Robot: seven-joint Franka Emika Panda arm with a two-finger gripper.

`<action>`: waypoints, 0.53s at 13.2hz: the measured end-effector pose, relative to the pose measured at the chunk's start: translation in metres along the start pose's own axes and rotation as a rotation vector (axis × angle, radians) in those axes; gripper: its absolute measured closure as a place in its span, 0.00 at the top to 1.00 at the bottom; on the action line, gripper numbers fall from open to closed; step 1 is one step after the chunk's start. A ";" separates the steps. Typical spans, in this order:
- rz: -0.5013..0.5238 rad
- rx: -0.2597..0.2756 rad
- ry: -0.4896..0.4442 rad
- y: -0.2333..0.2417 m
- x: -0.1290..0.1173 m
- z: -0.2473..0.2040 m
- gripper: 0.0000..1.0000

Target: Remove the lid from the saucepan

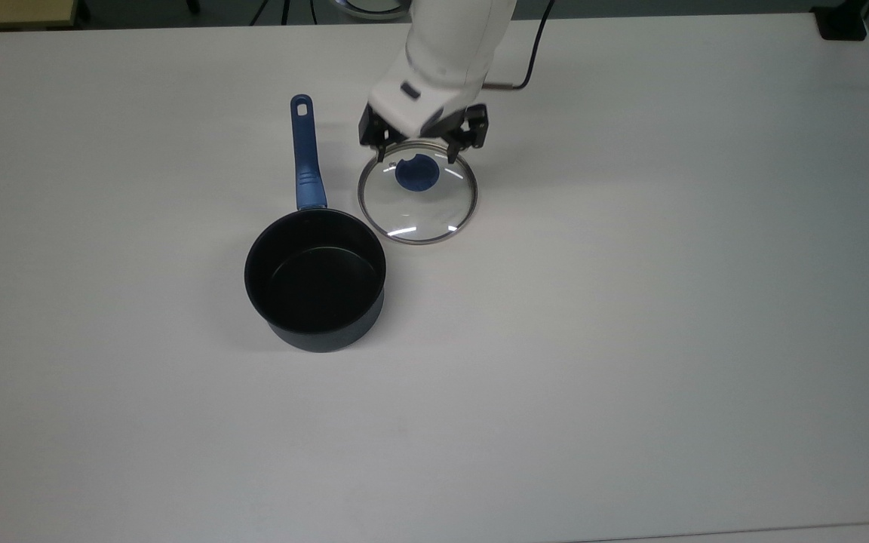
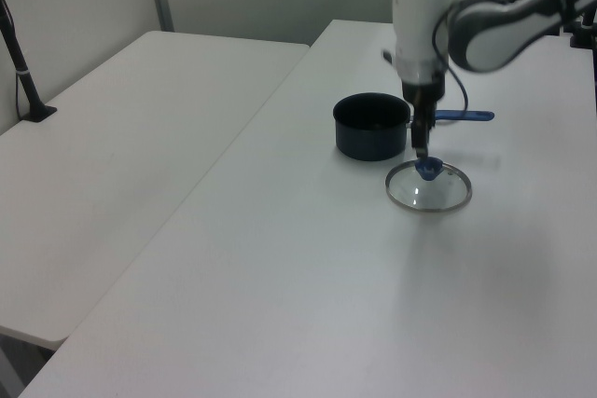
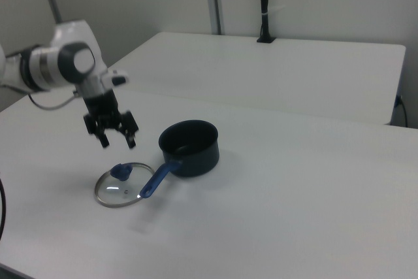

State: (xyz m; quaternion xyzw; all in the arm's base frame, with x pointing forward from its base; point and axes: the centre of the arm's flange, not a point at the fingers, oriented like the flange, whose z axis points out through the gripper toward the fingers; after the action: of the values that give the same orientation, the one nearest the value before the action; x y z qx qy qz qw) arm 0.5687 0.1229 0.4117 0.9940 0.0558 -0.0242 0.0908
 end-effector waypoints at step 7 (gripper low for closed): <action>0.225 0.085 0.040 0.086 -0.012 -0.154 1.00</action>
State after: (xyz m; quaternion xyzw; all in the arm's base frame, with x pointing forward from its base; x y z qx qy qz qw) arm 0.5722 0.0659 0.5787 0.9972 -0.0552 0.0036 0.0495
